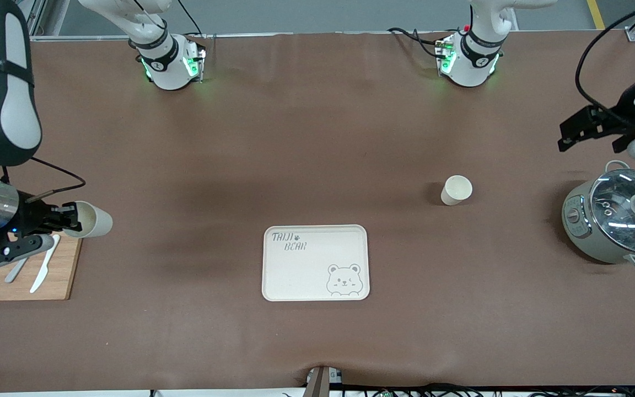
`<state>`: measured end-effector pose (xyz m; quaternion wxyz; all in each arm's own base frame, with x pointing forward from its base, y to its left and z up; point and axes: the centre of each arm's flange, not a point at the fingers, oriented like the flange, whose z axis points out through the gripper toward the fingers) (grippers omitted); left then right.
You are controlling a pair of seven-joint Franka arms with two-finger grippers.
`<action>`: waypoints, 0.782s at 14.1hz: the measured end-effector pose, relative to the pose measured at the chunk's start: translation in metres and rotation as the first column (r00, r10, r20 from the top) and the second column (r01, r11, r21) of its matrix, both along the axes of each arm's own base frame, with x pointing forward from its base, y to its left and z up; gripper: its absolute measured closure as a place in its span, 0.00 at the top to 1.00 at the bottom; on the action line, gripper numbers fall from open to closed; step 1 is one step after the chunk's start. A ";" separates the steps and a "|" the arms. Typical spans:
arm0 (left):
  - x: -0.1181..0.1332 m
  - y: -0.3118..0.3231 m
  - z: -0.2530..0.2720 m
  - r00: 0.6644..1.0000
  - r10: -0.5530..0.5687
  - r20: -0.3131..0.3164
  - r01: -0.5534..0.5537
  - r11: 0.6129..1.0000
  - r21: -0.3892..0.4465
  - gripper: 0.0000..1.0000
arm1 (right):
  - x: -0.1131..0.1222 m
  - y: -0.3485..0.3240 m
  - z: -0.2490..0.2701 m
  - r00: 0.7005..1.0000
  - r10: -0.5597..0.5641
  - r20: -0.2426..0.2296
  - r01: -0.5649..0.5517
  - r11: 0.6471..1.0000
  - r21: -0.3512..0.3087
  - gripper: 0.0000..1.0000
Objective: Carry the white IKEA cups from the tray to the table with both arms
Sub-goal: 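Carry the cup with the right gripper and set it beside the cutting board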
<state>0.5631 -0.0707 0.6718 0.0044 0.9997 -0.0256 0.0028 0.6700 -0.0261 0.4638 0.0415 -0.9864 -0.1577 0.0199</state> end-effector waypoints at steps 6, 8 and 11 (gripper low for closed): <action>-0.005 -0.009 -0.024 0.998 -0.027 -0.057 0.027 1.000 0.007 1.00 | -0.005 -0.003 -0.088 0.999 -0.018 0.027 0.018 1.000 -0.002 0.04; -0.003 0.001 -0.025 0.998 -0.010 -0.060 0.010 1.000 0.008 1.00 | -0.003 -0.005 -0.106 0.999 -0.023 0.029 0.023 1.000 -0.002 0.04; -0.001 0.018 -0.026 0.998 0.017 -0.062 -0.016 1.000 0.008 1.00 | 0.000 -0.012 -0.144 0.998 -0.039 0.041 0.039 0.999 -0.002 0.04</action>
